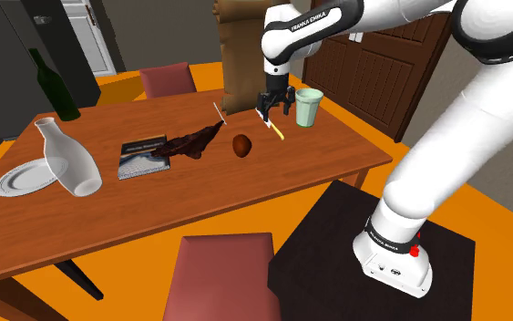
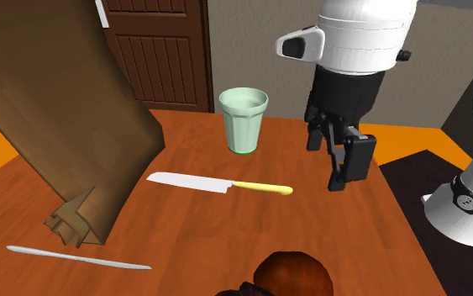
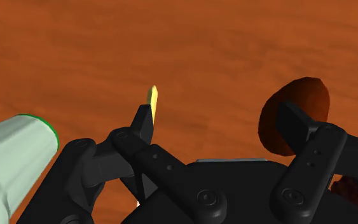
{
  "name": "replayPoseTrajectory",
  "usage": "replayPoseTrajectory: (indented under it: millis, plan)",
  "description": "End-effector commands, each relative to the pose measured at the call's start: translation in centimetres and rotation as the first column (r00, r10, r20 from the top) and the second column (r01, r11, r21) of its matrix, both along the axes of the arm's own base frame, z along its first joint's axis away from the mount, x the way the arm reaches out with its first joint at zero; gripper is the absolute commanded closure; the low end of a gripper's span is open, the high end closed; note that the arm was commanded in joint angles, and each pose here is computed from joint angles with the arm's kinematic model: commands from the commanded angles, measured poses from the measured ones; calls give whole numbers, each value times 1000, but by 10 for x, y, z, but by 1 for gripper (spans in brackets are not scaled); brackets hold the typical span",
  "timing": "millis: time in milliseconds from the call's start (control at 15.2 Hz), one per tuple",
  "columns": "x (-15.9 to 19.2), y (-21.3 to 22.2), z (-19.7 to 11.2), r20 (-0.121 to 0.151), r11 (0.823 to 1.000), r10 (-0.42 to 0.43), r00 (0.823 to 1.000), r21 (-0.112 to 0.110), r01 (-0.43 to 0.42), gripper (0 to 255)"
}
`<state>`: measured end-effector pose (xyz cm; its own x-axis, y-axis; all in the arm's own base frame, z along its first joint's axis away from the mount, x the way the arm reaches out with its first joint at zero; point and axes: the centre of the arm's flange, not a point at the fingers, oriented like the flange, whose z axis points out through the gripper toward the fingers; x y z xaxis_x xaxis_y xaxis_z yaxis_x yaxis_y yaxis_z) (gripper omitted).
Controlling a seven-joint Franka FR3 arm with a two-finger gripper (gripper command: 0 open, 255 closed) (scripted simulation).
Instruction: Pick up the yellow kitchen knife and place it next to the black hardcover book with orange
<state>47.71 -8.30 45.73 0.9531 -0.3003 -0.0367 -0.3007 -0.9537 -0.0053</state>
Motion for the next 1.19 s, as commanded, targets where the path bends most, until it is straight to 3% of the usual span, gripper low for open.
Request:
replayPoseTrajectory:
  millis: [0, 924, 1122]
  plan:
    - [18, -17, -12, 8, 1000, -28, 1000, -4, 28, 0]
    - [126, -137, -87, 55, 976, -216, 975, -21, 217, 0]
    - [127, -138, -98, 55, 976, -217, 975, -21, 219, 0]
